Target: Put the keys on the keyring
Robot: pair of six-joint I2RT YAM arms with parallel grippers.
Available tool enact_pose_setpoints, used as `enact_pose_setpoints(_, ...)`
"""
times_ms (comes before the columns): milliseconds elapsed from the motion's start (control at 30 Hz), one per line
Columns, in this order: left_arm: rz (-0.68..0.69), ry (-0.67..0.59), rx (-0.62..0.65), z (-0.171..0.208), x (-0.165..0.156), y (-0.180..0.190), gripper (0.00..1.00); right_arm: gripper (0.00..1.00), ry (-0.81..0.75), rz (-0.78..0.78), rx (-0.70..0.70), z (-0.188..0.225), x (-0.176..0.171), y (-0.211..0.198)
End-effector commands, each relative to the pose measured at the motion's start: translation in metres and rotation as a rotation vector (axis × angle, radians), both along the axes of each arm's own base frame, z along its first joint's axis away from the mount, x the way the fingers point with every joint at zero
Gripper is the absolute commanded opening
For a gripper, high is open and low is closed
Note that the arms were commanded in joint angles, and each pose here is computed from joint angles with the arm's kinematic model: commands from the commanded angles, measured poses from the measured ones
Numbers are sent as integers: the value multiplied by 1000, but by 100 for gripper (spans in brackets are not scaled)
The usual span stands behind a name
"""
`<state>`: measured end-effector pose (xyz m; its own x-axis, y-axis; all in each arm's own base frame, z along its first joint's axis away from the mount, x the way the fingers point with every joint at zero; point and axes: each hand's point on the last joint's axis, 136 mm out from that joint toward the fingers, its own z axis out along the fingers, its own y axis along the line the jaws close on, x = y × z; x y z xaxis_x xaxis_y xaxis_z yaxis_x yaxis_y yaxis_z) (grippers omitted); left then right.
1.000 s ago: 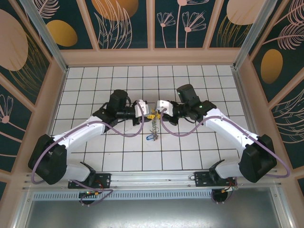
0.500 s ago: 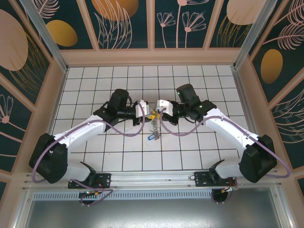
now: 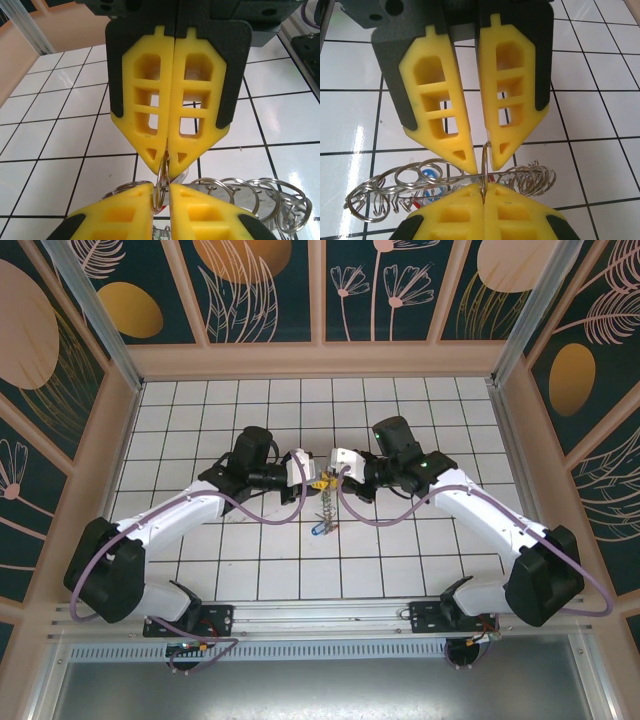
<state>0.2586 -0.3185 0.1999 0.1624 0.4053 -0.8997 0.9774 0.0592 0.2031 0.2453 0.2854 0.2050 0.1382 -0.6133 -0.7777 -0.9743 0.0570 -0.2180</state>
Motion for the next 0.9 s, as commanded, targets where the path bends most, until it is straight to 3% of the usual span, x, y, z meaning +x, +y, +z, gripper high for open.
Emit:
enact_pose_setpoints(0, -19, 8, -13, 4, 0, -4, 10, 0, -67, 25, 81, 29, -1, 7)
enact_pose_setpoints(67, -20, 4, -18, 7, 1, -5, 0, 0, -68, 27, 82, 30, -2, 8)
enact_pose_setpoints(300, -47, -14, -89, 22, -5, -8, 0, 0, -85, 12, 114, 34, -1, 6)
enact_pose_setpoints(467, -71, -59, -183, 40, -15, -6, 0, 22, -82, -6, 169, 42, -5, -6)
enact_pose_setpoints(867, -129, -99, -335, 62, -27, -9, 0, 32, 14, -30, 213, 50, -19, -26)
